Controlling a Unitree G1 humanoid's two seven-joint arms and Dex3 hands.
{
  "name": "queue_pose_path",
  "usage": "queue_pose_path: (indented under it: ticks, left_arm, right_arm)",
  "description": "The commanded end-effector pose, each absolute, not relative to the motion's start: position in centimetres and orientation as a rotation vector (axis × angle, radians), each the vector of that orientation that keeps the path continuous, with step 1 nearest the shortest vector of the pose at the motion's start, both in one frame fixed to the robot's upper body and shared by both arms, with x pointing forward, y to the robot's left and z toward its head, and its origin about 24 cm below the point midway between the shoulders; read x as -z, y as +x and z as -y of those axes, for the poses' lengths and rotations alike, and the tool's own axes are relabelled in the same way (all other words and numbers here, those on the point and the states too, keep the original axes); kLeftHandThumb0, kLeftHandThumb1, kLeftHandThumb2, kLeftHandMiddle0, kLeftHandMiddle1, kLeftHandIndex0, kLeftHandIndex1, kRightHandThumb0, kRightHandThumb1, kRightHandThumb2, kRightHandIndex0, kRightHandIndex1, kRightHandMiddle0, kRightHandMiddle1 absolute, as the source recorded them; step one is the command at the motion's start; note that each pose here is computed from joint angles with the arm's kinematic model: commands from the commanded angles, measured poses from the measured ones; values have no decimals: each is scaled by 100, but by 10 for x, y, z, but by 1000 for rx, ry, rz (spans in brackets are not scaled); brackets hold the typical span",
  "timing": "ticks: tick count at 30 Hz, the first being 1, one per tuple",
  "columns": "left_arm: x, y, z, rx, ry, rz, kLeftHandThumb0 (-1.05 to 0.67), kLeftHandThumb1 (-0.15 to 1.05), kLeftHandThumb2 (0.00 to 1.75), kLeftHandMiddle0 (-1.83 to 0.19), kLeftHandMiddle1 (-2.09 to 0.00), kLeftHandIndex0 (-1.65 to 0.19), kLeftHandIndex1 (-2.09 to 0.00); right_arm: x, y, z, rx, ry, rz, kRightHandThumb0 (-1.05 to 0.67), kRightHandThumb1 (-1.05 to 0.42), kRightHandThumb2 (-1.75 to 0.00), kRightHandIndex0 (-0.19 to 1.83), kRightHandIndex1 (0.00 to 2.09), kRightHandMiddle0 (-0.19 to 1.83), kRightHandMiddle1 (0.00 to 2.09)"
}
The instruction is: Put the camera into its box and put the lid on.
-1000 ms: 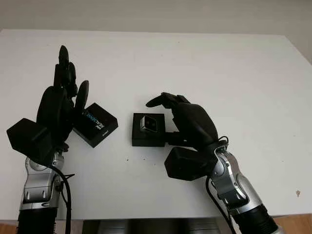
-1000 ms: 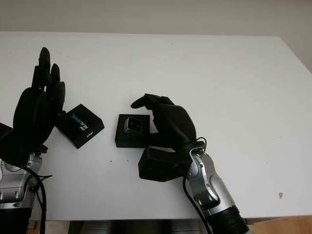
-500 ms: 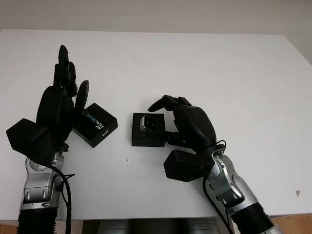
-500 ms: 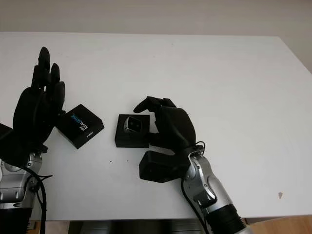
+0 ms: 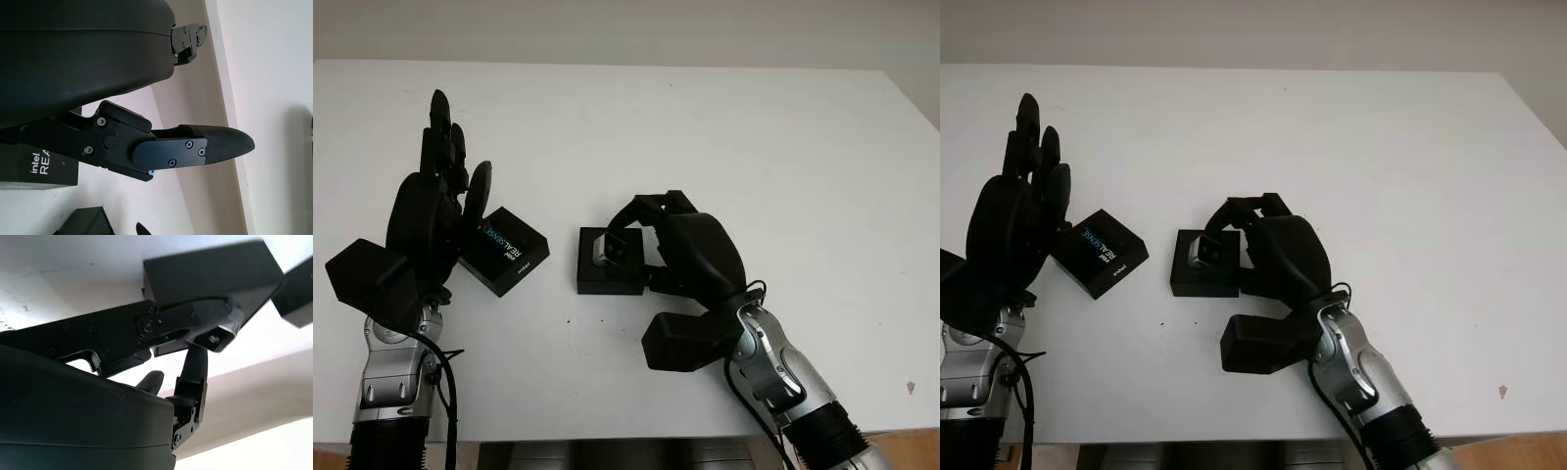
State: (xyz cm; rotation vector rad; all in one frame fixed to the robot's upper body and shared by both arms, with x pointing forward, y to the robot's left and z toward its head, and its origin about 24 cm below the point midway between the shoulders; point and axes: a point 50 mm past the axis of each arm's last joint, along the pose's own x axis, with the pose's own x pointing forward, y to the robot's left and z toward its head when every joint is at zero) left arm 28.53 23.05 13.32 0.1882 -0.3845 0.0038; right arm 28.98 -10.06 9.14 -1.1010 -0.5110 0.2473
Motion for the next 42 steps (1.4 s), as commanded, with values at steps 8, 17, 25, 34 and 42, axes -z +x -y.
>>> queue_pose_path:
  ticks: [8, 17, 25, 34, 42]
  left_arm:
    - [-137, 286, -231, -10, 194, 395, -79, 105, 48, 19, -3, 19, -1]
    - [-137, 286, -232, -4, 192, 394, -80, 105, 48, 19, -1, 19, 0]
    - [-136, 285, -229, -12, 192, 393, -81, 105, 47, 19, -3, 19, -1]
    - [-133, 284, -227, -17, 183, 390, -83, 105, 48, 19, -3, 19, -2]
    - [-132, 284, -226, -20, 172, 380, -83, 105, 48, 19, -3, 19, -2]
  right_arm:
    - [-82, 284, 99, -328, -1072, 515, -47, -95, -5, 11, 89, 41, 126]
    - [-80, 286, 101, -329, -1076, 528, -40, -97, -6, 18, 89, 46, 135]
    - [-78, 289, 100, -277, -1014, 528, -41, -96, -5, 21, 96, 45, 143]
    - [-77, 304, 102, -139, -701, 459, -39, -98, -6, 23, 126, 31, 164]
    - [-81, 309, 103, -107, -618, 460, -38, -98, -5, 21, 137, 29, 167]
